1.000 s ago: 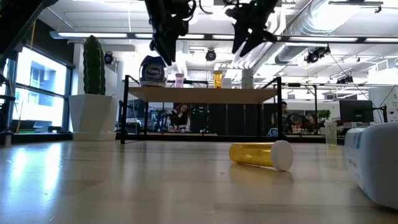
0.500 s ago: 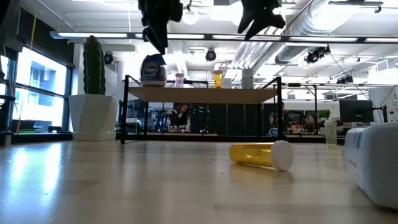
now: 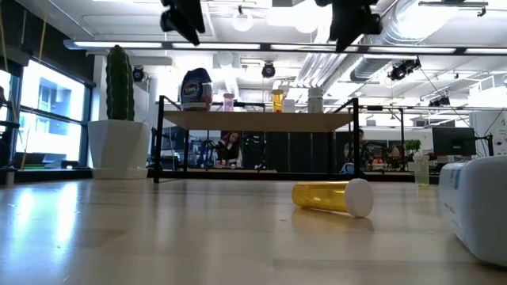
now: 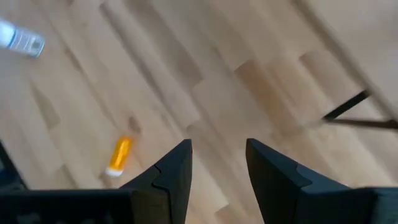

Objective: Pick and place medicine bottles onto shelf by color
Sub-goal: Put the white small pill bottle on the shelf

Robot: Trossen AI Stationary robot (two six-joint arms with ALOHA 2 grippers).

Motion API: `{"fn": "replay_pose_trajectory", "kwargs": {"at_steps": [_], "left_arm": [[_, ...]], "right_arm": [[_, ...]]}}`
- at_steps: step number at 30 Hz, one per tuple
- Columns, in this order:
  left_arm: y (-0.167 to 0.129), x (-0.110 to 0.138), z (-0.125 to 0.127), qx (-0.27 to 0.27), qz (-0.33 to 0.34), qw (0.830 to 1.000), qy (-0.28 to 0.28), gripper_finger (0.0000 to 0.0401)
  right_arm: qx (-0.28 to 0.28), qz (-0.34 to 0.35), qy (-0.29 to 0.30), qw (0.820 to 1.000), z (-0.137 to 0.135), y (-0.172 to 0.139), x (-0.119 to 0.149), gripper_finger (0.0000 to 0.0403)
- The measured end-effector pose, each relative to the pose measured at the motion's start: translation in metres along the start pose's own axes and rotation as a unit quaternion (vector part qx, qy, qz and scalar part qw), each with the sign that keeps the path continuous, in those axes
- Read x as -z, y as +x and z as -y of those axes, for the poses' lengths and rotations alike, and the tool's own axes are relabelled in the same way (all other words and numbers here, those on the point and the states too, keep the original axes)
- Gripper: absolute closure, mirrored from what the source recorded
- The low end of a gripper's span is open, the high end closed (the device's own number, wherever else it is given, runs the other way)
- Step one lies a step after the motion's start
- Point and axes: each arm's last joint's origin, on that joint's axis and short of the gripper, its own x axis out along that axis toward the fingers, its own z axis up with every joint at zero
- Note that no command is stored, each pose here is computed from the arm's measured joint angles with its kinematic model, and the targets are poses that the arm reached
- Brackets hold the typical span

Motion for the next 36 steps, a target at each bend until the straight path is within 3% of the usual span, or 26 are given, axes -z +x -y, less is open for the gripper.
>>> {"fn": "replay_pose_trajectory", "kwargs": {"at_steps": [8,18,28,36], "left_arm": [[-0.003,0.036,0.026,0.014,-0.009,1.0,-0.006,0.0192],[0.024,0.084,0.072,0.08,0.046,0.996,-0.013,0.0192],[0.039,0.116,0.105,0.074,0.044,0.996,-0.015,0.0192],[0.034,0.12,0.121,0.1,0.07,0.992,-0.032,0.0192]], "right_arm": [[-0.007,-0.012,-0.041,0.999,-0.039,-0.006,0.034,0.026],[0.034,-0.037,-0.036,0.998,-0.066,-0.003,0.088,0.026],[0.073,-0.06,0.079,0.992,-0.048,0.011,0.158,0.026],[0.078,-0.04,0.178,0.98,-0.018,0.015,0.201,0.026]]}}
